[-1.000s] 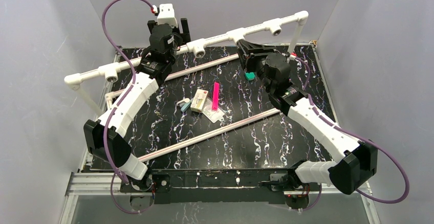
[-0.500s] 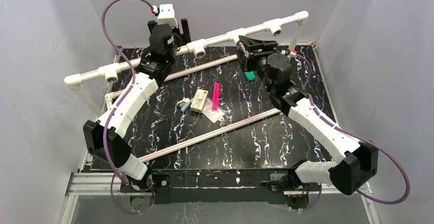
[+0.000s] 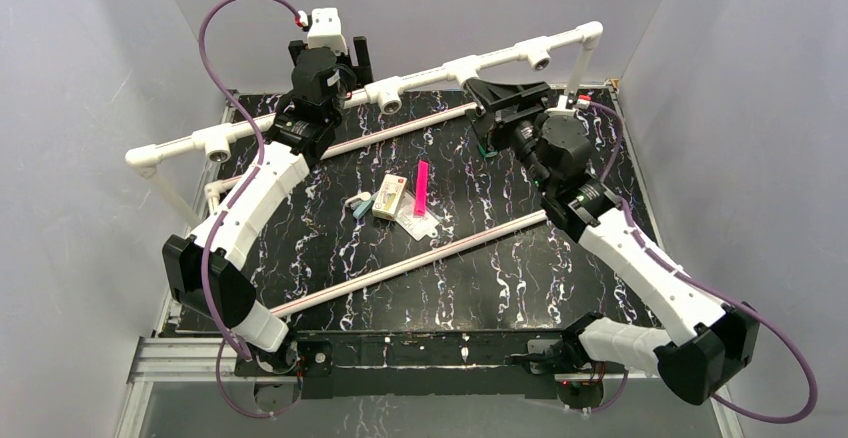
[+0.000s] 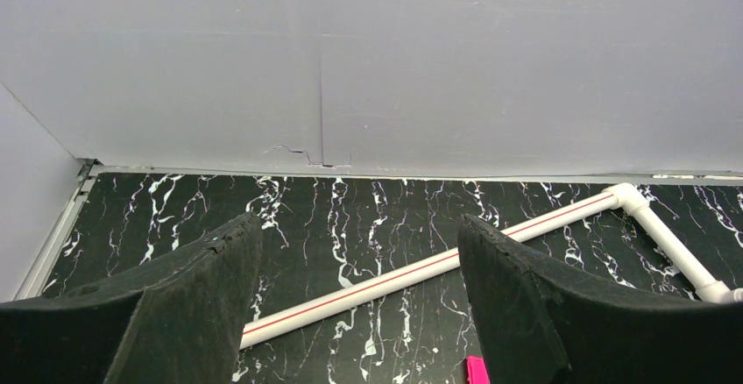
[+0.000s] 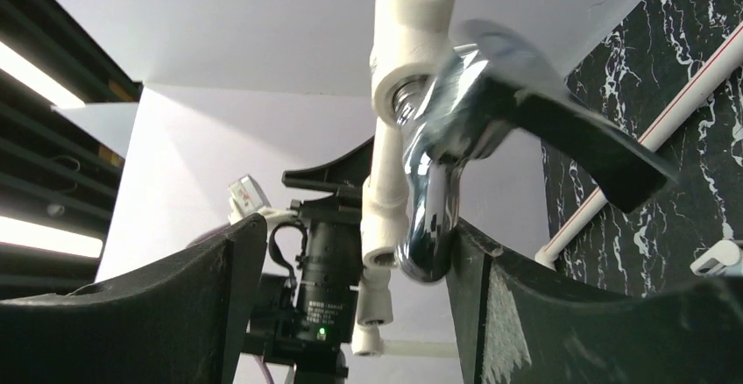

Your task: Install the water faucets

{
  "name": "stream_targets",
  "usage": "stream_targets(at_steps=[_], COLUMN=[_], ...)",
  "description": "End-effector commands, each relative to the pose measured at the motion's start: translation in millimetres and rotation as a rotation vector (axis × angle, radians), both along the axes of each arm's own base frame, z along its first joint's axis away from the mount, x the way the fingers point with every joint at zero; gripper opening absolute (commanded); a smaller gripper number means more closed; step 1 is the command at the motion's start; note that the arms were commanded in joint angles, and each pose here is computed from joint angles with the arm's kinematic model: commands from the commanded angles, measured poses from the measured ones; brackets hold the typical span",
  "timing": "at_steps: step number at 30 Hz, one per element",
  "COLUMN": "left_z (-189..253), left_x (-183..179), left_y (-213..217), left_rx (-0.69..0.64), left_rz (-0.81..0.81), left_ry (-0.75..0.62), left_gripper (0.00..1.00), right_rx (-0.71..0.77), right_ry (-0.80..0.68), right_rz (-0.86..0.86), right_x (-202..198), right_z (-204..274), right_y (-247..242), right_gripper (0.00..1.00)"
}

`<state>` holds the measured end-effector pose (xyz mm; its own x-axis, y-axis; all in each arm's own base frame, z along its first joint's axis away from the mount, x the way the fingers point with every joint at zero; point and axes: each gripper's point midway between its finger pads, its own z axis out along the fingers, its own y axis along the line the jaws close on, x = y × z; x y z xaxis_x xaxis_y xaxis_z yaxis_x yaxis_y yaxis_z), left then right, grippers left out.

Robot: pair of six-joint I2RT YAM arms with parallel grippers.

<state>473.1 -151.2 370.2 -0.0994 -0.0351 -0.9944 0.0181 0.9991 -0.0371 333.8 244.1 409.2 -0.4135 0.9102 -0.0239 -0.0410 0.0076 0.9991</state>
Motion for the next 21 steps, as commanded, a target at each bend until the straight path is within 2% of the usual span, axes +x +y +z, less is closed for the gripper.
stream_targets(at_steps=[1,12,16,21], left_z=[-69.0,-76.9,-77.9,-77.1], left_x=[-22.8,-18.3,-18.4,-18.6], left_y=[-22.4,-25.4,-24.9,-25.4], left_rx=[0.106,0.112,0.115,0.113], left_rz=[-0.109,-0.112,-0.110,-0.113], left_ry=[0.221,0.241,0.243,0.243], left_gripper=[0.79,0.79,0.79,0.79], right_rx=[-0.075,-0.261,-0.417,-0.690], right_ry=[-0.072,-0.108,-0.178,-0.363], right_rz=[0.021,-0.002,-0.062,-0.100], right_x=[-22.6,-54.4,-55.6,-55.9], right_z=[15.6,10.6,20.1,32.8], right_y=[-11.3,-40.1,-56.0,-66.7], right_gripper=[0.81,0.84,0.82,0.80])
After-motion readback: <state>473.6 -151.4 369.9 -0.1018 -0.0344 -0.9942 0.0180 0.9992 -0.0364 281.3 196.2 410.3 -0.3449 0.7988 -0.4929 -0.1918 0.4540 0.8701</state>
